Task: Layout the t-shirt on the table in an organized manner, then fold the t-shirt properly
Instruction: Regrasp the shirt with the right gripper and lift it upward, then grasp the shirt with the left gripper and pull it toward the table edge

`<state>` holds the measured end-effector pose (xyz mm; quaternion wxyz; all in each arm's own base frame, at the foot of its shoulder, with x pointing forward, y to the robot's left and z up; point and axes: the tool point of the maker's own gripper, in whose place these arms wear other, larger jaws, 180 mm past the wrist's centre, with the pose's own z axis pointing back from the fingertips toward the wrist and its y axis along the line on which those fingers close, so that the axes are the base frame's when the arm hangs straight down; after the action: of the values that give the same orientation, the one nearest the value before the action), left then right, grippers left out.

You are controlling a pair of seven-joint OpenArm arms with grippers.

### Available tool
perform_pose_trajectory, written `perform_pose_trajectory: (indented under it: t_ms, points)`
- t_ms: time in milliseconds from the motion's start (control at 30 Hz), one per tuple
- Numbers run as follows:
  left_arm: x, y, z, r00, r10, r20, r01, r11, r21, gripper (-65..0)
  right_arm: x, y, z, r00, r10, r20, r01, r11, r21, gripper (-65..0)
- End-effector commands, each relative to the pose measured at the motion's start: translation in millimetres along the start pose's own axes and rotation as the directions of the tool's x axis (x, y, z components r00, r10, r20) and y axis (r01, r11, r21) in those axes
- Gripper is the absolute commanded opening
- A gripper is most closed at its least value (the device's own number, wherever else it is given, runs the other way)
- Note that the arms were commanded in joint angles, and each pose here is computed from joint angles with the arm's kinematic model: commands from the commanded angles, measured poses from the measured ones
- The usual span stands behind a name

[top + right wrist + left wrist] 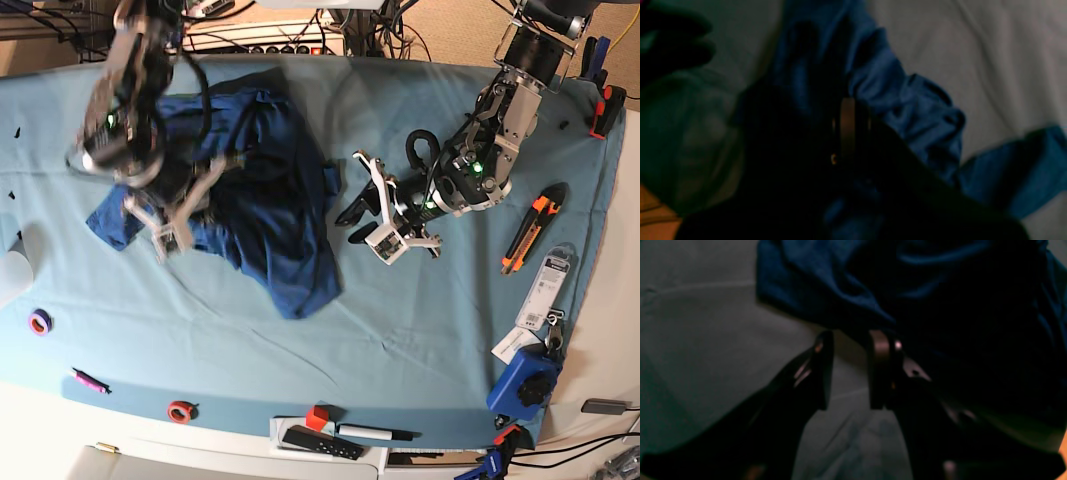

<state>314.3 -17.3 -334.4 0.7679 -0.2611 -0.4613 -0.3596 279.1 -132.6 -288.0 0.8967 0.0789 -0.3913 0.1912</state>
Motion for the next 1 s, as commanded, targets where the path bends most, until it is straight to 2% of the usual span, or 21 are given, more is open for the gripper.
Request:
perform_pose_trajectory:
  t_ms: [0, 133, 300, 400, 433, 567, 700, 833, 967]
  points:
    - [18.5, 4.1, 1.7, 0.998, -0.015, 0.056, 0.014, 1.0, 0.004, -46.3, 10.1, 3.6, 11.2, 0.998, 0.031, 0.049, -0.03, 1.0, -0.006, -65.0]
    - [18.4, 4.1, 1.8, 0.998, -0.015, 0.055, 0.015, 1.0, 0.004, -46.3, -6.5, 21.5, 31.6, 0.998, 0.056, 0.027, -0.056, 0.998, -0.002, -65.0]
    - [18.6, 4.2, 1.7, 0.998, -0.015, 0.056, 0.014, 1.0, 0.004, -46.3, -45.7, 37.4, 39.1, 0.996, 0.032, -0.085, -0.029, 0.999, 0.039, -65.0]
    - [23.7, 4.7, 1.0, 0.997, -0.018, 0.074, 0.017, 1.0, 0.006, -46.2, -60.0, 43.0, 41.7, 0.992, 0.021, -0.122, -0.015, 0.998, 0.053, -65.0]
    - [26.6, 5.3, 0.1, 0.997, -0.019, 0.079, 0.019, 1.0, 0.007, -45.4, -62.4, 44.0, 42.2, 0.992, 0.019, -0.129, -0.012, 0.998, 0.055, -65.0]
    - [41.1, 16.7, -13.0, 0.995, 0.002, 0.099, -0.006, 0.999, 0.038, -35.3, -61.3, 45.5, 42.2, 0.993, 0.016, -0.121, -0.008, 0.998, 0.062, -65.0]
    - [49.6, 19.1, -35.3, 0.988, 0.112, 0.102, -0.111, 0.994, -0.014, -34.9, -56.6, 52.4, 42.3, 0.995, 0.004, -0.096, 0.005, 0.995, 0.099, -65.0]
    - [46.8, 10.8, -63.0, 0.972, 0.235, 0.029, -0.23, 0.966, -0.118, -34.9, -56.4, 52.9, 42.3, 0.996, 0.004, -0.094, 0.006, 0.995, 0.102, -65.0]
    - [53.5, 11.1, -85.6, 0.948, 0.319, -0.003, -0.314, 0.933, -0.176, -34.9, -56.5, 52.9, 42.3, 0.995, 0.004, -0.095, 0.006, 0.995, 0.102, -65.0]
